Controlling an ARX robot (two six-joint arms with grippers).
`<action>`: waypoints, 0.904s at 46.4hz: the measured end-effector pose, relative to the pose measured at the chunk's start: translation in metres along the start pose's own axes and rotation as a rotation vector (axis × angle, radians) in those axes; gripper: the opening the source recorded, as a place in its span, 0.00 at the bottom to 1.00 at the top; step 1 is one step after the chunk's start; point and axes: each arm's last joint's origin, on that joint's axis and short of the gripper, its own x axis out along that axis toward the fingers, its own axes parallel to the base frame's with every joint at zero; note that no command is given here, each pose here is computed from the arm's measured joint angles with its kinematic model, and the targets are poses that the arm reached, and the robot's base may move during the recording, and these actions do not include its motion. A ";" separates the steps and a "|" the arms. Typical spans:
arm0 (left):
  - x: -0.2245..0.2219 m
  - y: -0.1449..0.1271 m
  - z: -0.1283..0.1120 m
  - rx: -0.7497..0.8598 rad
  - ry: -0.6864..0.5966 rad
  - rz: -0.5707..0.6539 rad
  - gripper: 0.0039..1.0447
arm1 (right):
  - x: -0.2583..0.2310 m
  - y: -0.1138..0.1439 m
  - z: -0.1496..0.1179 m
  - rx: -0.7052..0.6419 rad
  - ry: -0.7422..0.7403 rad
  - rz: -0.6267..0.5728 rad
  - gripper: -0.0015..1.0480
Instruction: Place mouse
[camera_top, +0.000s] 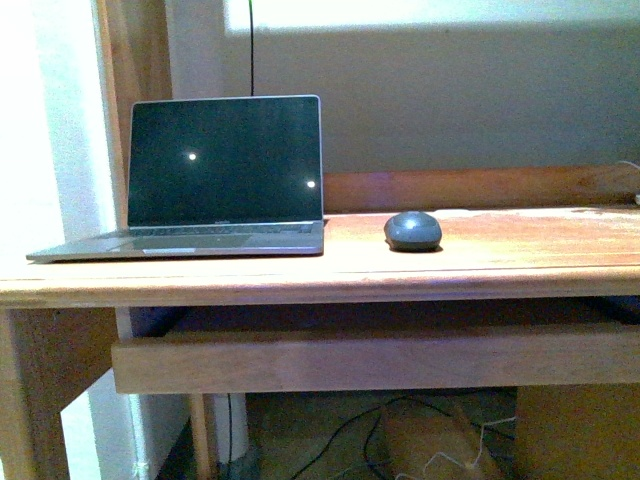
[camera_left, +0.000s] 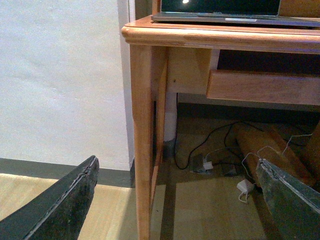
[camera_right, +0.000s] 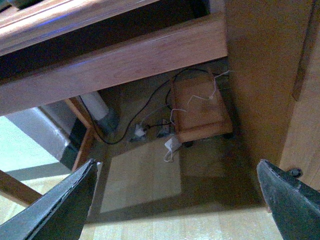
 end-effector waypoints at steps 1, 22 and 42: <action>0.000 0.000 0.000 0.000 0.000 0.000 0.93 | -0.004 -0.001 -0.002 0.009 0.001 -0.002 0.93; 0.000 0.000 0.000 0.000 0.000 0.000 0.93 | -0.041 0.002 -0.024 -0.236 -0.217 -0.132 0.56; 0.000 0.000 0.000 0.001 0.000 0.000 0.93 | -0.041 0.003 -0.024 -0.296 -0.214 -0.137 0.03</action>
